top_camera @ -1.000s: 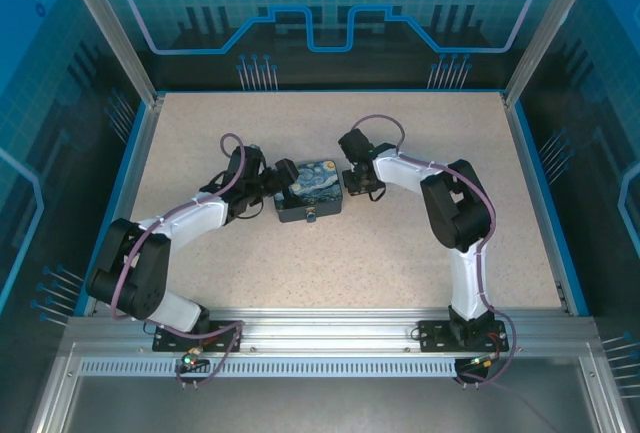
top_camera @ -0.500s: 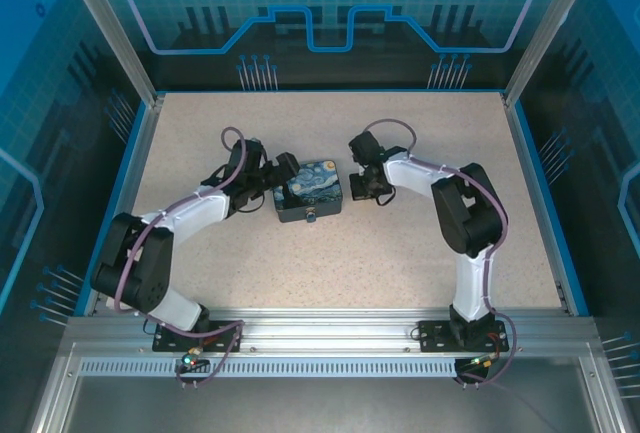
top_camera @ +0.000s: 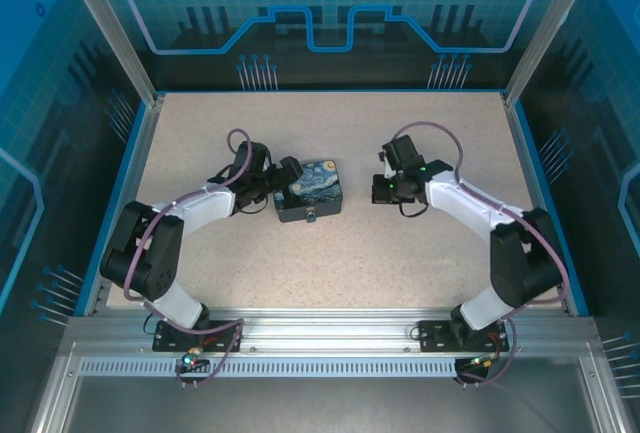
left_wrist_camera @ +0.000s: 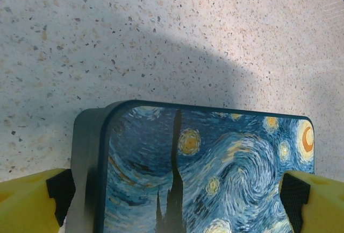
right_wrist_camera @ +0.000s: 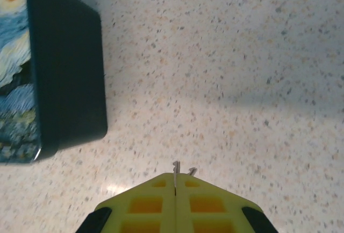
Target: Unlock the padlock with the key
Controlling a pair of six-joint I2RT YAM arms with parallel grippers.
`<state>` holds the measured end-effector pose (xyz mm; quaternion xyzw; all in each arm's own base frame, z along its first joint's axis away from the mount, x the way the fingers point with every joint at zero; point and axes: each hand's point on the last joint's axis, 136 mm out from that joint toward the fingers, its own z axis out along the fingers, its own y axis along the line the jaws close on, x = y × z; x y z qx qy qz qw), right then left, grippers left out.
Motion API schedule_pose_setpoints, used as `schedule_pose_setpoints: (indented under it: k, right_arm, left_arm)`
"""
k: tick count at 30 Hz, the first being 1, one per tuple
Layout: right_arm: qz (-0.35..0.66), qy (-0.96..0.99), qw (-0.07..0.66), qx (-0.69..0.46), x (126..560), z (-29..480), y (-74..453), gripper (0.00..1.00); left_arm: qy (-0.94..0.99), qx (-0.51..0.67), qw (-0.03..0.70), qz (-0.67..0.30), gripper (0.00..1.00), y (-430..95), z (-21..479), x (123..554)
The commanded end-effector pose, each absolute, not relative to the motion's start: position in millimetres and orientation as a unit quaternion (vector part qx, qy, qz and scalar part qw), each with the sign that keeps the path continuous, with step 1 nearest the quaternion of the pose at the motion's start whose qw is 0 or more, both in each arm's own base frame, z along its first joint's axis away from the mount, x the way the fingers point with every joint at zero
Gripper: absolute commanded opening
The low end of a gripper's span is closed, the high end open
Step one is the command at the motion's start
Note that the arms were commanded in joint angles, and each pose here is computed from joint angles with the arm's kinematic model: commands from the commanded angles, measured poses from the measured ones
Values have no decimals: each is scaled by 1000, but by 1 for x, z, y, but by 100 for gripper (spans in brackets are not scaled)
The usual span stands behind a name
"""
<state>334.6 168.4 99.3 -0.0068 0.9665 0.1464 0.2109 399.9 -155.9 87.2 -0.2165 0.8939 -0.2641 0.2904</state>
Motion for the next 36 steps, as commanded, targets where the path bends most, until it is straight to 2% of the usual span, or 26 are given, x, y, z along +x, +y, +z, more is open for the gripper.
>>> schedule_pose_setpoints:
  k: [1,11,17,25,32,33,34,36]
  right_arm:
    - [200,958,203,21,320,104,166,0]
    - [296,932,208,34,284,120,156,0]
    - [314,926,207,38,275,123,151,0]
    - [305,936,170,30,256,102,156,0]
    - [250,958,138,-15,233,69,178,1]
    - [243,961,131,-22,231,63,181,12]
    - [236,963,128,-28,230,60,183,27]
    - [225,966,124,-37,229,55,186,43]
  left_arm:
    - [889,-208,290,-288,99,-171,91,406]
    - [891,-178,276,-315,99,-222,89,407]
    - [887,-171,262,-340,99,-250,87,403]
    - [902,-184,273,-280,99,-217,92,400]
    - [902,-215,276,-253,99,-182,99,385]
    - [902,-215,274,-254,99,-181,100,381]
    - [901,-218,274,-257,99,-180,102,377]
    - [896,-226,272,-267,99,-178,104,370]
